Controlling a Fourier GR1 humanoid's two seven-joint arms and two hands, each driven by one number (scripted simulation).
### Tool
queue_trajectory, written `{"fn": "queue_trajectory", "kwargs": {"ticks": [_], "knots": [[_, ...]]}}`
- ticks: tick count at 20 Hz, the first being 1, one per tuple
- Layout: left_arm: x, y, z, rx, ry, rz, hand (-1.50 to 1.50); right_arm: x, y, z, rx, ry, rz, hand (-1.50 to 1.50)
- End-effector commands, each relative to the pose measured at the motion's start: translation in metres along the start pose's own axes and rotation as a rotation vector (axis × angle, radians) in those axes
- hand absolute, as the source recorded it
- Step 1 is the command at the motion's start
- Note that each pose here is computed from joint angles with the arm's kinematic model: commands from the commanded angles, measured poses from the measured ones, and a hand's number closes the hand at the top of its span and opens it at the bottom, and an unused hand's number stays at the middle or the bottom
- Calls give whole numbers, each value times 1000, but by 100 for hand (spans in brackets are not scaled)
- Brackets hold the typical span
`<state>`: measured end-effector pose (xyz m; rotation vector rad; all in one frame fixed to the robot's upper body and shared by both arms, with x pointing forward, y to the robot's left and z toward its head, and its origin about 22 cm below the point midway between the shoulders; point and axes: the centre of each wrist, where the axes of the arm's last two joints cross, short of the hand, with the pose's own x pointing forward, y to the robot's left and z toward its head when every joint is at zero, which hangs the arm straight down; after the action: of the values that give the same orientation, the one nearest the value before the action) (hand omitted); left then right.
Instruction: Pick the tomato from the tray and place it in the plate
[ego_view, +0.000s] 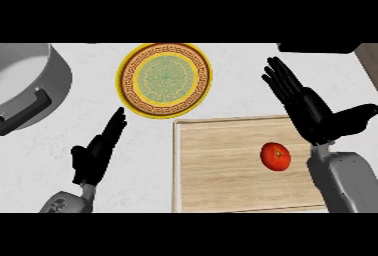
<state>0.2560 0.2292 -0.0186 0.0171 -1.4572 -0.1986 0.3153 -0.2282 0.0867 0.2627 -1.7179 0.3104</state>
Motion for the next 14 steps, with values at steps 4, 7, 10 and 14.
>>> {"fn": "queue_trajectory", "kwargs": {"ticks": [4, 7, 10, 14], "knots": [[-28, 17, 18, 134, 207, 69, 0, 63, -79, 22, -347, -119, 195, 150], [-30, 21, 21, 141, 209, 92, 0, 73, -129, 55, -364, 173, 759, 150], [-36, 23, 30, 147, 273, 148, 0, 49, -147, 89, -863, 13, 559, -150], [-22, 12, 26, 114, 283, 151, 0, 23, -116, 121, -910, -101, 490, -150]]}}
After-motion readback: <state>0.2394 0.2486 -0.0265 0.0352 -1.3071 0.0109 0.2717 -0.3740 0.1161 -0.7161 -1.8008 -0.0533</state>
